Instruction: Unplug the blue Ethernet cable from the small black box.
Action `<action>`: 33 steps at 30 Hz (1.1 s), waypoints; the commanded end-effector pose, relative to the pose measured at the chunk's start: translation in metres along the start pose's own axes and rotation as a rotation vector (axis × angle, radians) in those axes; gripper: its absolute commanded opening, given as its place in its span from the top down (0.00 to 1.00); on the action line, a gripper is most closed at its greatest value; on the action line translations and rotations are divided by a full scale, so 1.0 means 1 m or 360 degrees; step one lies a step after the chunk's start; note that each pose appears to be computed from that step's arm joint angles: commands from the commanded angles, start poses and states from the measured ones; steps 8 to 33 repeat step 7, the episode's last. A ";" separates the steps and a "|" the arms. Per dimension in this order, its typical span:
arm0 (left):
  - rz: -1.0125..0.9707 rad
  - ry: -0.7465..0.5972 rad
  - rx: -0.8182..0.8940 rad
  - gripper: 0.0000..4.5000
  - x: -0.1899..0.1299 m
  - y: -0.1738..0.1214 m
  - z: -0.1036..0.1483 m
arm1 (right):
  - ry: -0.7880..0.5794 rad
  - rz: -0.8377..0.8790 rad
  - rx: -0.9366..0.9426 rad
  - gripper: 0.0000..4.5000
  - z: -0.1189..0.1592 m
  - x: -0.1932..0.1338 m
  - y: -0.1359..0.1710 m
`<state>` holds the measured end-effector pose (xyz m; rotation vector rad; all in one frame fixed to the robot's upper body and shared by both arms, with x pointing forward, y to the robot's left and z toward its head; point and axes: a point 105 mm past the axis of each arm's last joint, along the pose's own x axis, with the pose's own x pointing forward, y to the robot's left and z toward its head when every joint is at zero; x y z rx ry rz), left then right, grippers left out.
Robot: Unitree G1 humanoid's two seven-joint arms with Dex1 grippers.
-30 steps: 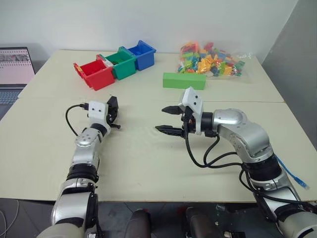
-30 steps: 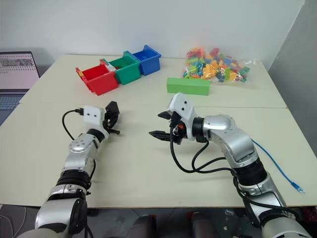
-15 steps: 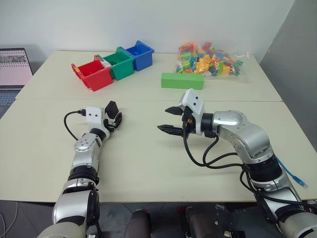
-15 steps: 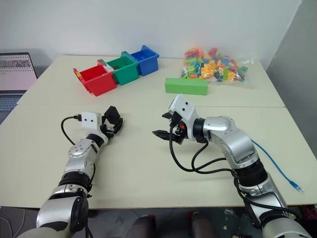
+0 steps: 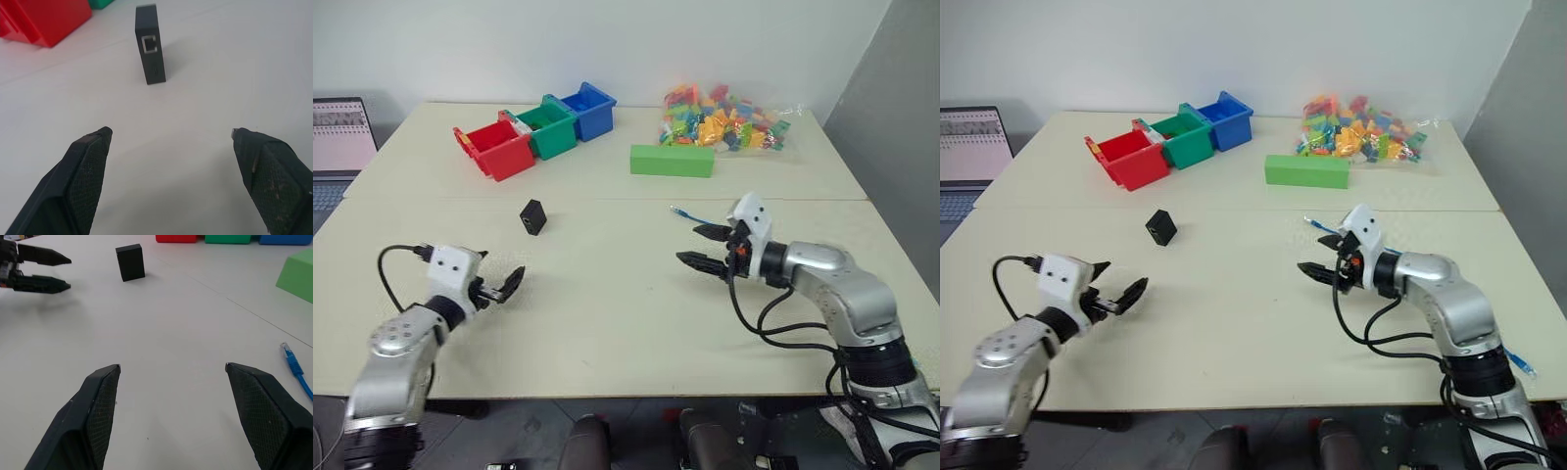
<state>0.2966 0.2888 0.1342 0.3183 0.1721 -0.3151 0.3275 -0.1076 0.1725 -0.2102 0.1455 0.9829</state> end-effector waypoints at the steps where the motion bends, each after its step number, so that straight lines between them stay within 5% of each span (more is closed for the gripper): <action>1: -0.0115 -0.0068 0.0032 0.07 -0.015 0.002 0.028 | -0.0071 0.0046 -0.0060 0.19 0.014 -0.016 -0.001; 33: -0.0142 -0.0155 0.0036 0.07 -0.017 0.003 0.040 | -0.0061 0.0057 -0.0057 0.19 0.014 -0.021 -0.005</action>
